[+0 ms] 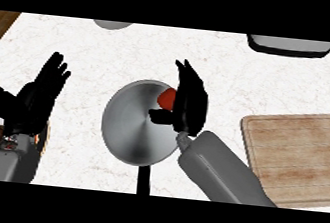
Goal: Pick the bell pepper from the cutting board and place it in the pan
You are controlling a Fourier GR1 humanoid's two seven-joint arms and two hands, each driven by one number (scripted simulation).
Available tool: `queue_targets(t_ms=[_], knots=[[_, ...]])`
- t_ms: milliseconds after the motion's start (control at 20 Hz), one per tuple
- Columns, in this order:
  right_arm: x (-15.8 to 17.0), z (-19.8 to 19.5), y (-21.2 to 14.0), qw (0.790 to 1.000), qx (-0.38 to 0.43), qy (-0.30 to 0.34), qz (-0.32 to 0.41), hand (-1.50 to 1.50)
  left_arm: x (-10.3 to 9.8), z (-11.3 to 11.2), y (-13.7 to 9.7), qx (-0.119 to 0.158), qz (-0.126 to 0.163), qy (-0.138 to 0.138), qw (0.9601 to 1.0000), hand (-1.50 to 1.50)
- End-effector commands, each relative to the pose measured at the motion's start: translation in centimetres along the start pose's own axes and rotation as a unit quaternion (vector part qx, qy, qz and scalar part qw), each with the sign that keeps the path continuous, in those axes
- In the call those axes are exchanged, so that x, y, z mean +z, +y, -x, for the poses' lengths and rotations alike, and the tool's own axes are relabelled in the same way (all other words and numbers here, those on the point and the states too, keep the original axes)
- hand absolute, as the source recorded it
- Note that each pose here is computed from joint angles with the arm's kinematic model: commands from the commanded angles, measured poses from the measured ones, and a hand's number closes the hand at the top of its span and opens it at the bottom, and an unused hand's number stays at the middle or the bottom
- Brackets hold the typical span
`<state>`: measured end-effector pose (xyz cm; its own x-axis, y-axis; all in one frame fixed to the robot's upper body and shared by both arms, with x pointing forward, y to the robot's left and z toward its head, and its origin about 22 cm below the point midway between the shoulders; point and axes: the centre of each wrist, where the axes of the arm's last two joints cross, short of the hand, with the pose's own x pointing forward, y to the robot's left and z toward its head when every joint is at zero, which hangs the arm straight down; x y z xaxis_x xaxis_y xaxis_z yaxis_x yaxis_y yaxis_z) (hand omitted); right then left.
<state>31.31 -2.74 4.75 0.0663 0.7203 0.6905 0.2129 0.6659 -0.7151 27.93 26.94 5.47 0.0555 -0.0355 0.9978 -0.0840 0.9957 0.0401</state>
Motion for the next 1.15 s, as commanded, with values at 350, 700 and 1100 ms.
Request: queue_targets(t_ms=[350, 700, 1100], knots=[[5.8, 4.8, -9.3, 0.974, -0.225, -0.009, 0.032, -1.50, 1.4, 0.7, 1.6, 0.000, -0.023, 0.001, 0.9997, 0.00], [12.5, 9.6, -14.4, 0.966, -0.256, -0.044, 0.000, -1.50, -0.3, -0.2, -0.8, 0.005, -0.023, -0.007, 0.9997, 0.00], [16.4, 12.2, -14.8, 0.968, -0.249, -0.033, 0.019, -1.50, 1.3, -0.4, 0.7, 0.007, -0.006, -0.001, 1.0000, 0.00]])
